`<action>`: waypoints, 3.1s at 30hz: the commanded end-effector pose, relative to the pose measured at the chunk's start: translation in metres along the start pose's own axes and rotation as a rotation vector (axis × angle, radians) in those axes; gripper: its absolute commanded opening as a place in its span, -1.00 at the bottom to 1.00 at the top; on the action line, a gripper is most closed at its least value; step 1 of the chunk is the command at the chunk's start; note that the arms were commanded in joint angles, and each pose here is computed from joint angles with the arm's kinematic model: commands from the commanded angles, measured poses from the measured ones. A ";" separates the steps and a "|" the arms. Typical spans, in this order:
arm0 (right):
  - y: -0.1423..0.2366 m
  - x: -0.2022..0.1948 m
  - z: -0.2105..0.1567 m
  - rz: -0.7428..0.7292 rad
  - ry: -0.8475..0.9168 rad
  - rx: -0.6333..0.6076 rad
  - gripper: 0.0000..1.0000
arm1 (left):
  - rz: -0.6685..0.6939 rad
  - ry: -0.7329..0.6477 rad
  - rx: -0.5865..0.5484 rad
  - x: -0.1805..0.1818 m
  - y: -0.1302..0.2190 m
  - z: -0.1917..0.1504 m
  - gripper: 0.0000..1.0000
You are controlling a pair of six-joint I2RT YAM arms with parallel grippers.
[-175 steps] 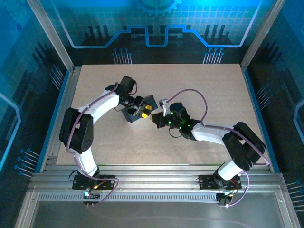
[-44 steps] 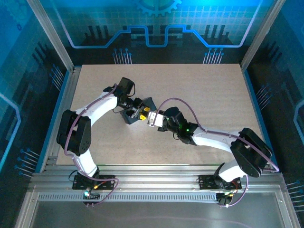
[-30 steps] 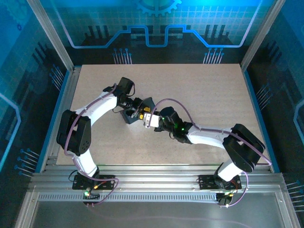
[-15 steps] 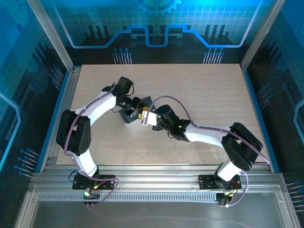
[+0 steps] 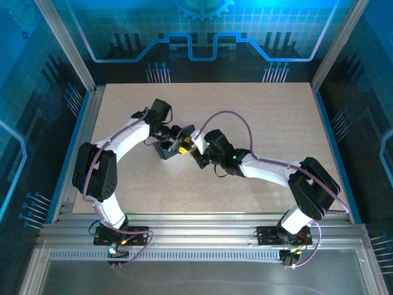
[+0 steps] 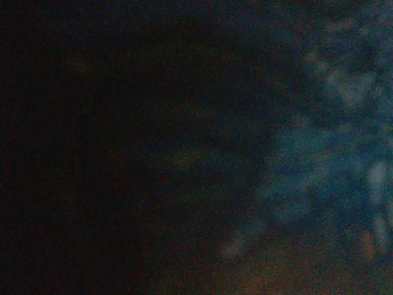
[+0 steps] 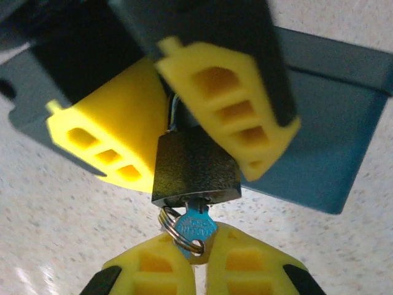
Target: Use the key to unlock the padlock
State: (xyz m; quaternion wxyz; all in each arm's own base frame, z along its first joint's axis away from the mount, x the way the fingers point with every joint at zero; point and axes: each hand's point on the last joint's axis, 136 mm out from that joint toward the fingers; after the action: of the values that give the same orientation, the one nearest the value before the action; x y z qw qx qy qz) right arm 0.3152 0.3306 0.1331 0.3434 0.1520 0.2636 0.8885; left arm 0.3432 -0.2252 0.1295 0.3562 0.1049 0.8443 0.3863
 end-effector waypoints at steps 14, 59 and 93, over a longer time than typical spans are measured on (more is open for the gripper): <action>0.026 -0.003 0.023 0.209 -0.307 0.058 -0.64 | -0.049 -0.014 0.050 -0.006 0.009 -0.013 -1.00; 0.035 -0.007 0.039 -0.237 0.793 -0.154 -0.41 | -0.044 -0.023 0.051 -0.007 0.018 -0.014 -1.00; 0.004 0.005 0.036 -0.153 0.916 -0.125 -0.52 | -0.063 -0.033 0.047 -0.011 0.027 -0.018 -1.00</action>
State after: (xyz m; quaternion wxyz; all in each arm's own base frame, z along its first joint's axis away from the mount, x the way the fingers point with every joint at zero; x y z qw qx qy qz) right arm 0.3155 0.3346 0.1443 0.2542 -0.2813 0.3661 0.8499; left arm 0.3382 -0.2175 0.1346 0.3432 0.1009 0.8522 0.3818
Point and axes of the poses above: each hand's point on the last joint's axis, 136 mm out from that joint toward the fingers, its own y axis back along the fingers, its own x axis along the line the jaws close on, z = x × y, and after that the axes turned 1 degree about -y, right-handed
